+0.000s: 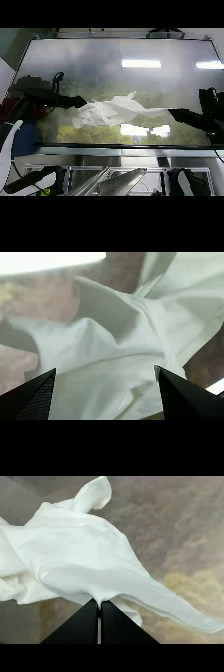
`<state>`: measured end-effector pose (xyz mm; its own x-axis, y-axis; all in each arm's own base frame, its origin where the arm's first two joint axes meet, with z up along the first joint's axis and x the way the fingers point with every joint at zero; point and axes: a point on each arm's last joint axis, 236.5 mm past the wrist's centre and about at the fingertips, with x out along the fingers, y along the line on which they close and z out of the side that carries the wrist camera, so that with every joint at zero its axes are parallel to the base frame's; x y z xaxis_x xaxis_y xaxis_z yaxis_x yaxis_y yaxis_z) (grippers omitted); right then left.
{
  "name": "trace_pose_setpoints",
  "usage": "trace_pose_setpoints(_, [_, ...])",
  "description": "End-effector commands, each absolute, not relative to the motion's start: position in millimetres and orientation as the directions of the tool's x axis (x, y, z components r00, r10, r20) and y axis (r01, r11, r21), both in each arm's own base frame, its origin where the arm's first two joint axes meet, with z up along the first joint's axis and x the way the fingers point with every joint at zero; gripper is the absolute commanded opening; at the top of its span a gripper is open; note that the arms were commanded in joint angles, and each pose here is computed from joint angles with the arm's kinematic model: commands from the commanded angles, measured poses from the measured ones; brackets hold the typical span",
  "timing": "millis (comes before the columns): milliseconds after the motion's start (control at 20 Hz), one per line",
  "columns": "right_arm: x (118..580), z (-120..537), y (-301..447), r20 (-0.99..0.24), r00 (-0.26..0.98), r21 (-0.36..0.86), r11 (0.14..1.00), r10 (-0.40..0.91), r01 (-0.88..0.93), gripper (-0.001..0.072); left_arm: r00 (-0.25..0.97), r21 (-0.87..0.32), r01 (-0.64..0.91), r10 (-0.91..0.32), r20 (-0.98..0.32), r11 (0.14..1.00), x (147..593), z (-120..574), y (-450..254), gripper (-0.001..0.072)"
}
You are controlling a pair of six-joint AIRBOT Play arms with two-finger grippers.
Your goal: Fold the shirts.
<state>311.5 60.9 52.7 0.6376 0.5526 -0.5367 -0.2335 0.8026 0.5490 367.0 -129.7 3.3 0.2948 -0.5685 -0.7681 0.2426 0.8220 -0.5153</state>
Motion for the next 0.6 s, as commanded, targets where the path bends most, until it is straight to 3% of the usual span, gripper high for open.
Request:
trace_pose_setpoints(0, [316.6,26.6,55.4,-0.570,0.610,0.563,0.802,0.551,-0.198,0.0020,0.162,-0.634,0.200,-0.664,-0.730,0.747,350.9,27.2,-129.4,0.0688])
trace_pose_setpoints(200, [321.1,8.6,51.0,-0.593,0.589,0.584,0.797,0.549,-0.155,0.0019,0.079,-0.663,0.280,-0.705,-0.705,0.694,306.1,38.8,-174.1,0.0686])
trace_pose_setpoints(400, [321.2,2.2,51.0,-0.600,0.576,0.586,0.795,0.555,-0.157,0.0019,0.212,-0.589,0.311,-0.658,-0.722,0.746,309.1,9.5,-208.8,0.0685])
trace_pose_setpoints(450, [321.2,2.2,51.0,-0.600,0.576,0.586,0.795,0.555,-0.157,0.0019,0.242,-0.581,0.282,-0.642,-0.727,0.764,315.5,-1.4,-210.8,0.0672])
trace_pose_setpoints(500, [321.1,2.2,51.1,-0.600,0.576,0.586,0.795,0.556,-0.157,0.0020,0.251,-0.573,0.259,-0.628,-0.737,0.777,319.9,-14.9,-212.2,0.0578])
trace_pose_setpoints(550, [321.1,2.2,51.1,-0.600,0.576,0.586,0.795,0.556,-0.157,0.0020,0.238,-0.569,0.243,-0.617,-0.750,0.786,321.7,-29.1,-214.0,0.0576])
